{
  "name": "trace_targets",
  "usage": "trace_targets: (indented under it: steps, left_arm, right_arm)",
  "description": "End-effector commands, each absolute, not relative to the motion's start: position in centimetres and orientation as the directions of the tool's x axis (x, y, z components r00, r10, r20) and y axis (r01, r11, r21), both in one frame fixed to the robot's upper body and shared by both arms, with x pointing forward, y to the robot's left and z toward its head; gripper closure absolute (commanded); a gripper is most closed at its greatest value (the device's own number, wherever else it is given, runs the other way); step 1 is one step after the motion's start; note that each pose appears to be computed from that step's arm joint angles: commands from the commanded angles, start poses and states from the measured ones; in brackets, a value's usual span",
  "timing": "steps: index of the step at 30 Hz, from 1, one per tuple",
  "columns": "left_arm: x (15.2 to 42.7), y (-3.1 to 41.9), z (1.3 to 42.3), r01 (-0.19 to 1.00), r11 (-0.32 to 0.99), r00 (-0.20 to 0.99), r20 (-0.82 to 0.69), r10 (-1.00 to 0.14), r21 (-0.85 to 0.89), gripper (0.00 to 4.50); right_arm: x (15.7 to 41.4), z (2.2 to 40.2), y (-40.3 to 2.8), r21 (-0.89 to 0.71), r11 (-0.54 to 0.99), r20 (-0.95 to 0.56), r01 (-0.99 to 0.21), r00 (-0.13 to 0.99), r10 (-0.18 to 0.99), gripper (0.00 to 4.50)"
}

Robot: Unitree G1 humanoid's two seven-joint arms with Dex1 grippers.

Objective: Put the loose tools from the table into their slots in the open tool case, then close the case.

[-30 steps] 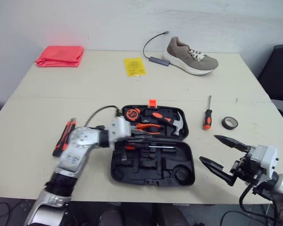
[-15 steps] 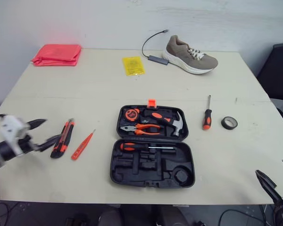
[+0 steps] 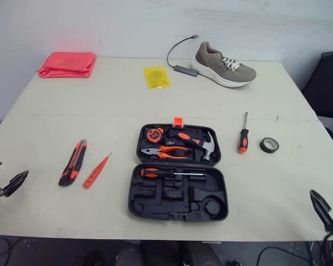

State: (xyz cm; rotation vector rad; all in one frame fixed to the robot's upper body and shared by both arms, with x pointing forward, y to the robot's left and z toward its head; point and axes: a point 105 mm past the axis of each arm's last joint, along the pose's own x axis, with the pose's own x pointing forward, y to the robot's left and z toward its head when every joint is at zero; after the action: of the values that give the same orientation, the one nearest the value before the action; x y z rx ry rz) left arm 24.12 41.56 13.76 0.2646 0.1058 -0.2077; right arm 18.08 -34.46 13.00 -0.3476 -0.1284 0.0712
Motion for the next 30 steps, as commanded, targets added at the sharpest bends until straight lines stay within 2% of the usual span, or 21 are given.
trace_targets:
  steps: [1, 4, 8, 15, 22, 28, 30]
  left_arm:
    - [25.9, 38.4, 16.6, 0.321, 0.903, 0.946, -0.050, -0.320, 0.285, 0.06]
    - [27.6, 34.2, 17.8, 0.443, 0.847, 0.889, -0.025, -0.457, 0.294, 0.06]
    - [28.6, 27.4, 19.9, 0.627, 0.712, 0.749, 0.007, -0.662, 0.317, 0.06]
    - [27.4, 18.8, 19.9, 0.844, 0.434, 0.476, -0.069, -0.877, 0.315, 0.06]
    - [25.3, 14.9, 20.2, 0.938, 0.234, 0.268, -0.104, -0.958, 0.257, 0.06]
    - [24.8, 13.7, 19.9, 0.950, 0.193, 0.224, -0.106, -0.969, 0.244, 0.06]
    - [24.6, 13.6, 19.8, 0.954, 0.184, 0.214, -0.110, -0.971, 0.239, 0.06]
  right_arm:
    - [19.8, 15.2, -33.2, -0.335, 0.942, 0.132, -0.034, 0.988, 0.083, 0.00]
    - [21.6, 15.6, -31.6, -0.224, 0.974, 0.057, -0.033, 0.997, 0.047, 0.00]
    - [23.9, 17.1, -27.1, -0.081, 0.988, 0.014, -0.131, 0.991, 0.133, 0.00]
    - [27.2, 15.5, -24.9, 0.045, 0.996, -0.191, -0.073, 0.978, 0.081, 0.00]
    - [29.8, 14.0, -24.4, 0.035, 0.999, -0.303, -0.014, 0.953, 0.024, 0.00]
    - [31.9, 13.5, -23.9, 0.052, 0.999, -0.353, -0.003, 0.936, 0.021, 0.00]
    - [32.6, 13.4, -23.7, 0.104, 0.994, -0.373, 0.017, 0.928, 0.023, 0.00]
